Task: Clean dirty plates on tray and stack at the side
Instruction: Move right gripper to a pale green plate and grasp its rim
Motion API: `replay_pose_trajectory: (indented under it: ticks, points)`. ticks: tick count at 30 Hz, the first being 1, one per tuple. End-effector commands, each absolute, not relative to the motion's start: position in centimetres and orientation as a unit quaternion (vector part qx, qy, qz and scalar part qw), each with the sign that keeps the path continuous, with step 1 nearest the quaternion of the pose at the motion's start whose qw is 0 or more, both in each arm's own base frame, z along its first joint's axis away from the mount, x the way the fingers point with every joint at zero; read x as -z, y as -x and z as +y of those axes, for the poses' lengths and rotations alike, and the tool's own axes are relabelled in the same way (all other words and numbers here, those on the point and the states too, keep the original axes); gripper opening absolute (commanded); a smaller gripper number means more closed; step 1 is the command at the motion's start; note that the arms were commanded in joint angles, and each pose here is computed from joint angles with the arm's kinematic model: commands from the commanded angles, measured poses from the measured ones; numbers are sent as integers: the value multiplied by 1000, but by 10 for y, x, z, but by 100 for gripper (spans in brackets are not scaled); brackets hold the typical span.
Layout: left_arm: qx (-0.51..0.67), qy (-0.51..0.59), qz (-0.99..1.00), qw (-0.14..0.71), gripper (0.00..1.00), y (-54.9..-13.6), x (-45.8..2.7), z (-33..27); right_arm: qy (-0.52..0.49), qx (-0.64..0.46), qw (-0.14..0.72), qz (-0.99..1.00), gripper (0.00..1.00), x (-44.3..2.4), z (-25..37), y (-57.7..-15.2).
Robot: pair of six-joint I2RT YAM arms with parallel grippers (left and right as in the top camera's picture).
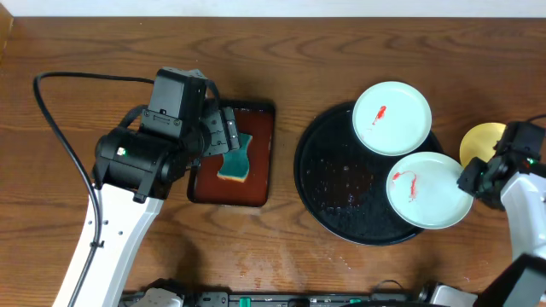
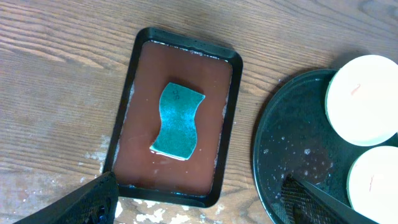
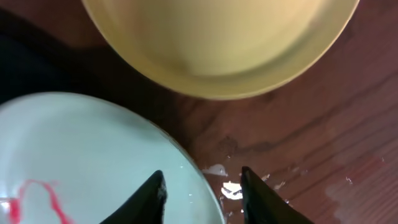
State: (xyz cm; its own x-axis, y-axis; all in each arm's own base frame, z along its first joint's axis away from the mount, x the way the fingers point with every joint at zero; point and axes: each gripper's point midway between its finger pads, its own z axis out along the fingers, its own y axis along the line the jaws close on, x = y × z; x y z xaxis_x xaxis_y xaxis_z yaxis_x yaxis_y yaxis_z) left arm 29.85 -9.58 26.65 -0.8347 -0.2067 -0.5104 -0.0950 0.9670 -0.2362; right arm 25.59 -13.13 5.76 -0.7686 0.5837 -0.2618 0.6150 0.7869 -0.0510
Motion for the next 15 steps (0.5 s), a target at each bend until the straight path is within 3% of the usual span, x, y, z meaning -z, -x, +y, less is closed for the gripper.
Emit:
replay_pose_trajectory:
  ticks: [1,3,7,11,15]
  points:
    - [98,79,952,280,84,-300,-269,-94,-311,42,81,946,35,-40,-120,-249]
    - [98,79,952,280,84,-300,-269,-94,-310,37,60,948,29,-33,-117,-244]
    - [98,79,952,280,84,-300,-269,-94,-311,39,39,949,3,-32,-114,-234]
    - [98,79,952,280,84,-300,-269,-94,-311,38,52,948,1,-48,-112,-232]
    - [98,79,952,280,84,-300,-269,-94,-287,-24,117,950,1,-76,-92,-248]
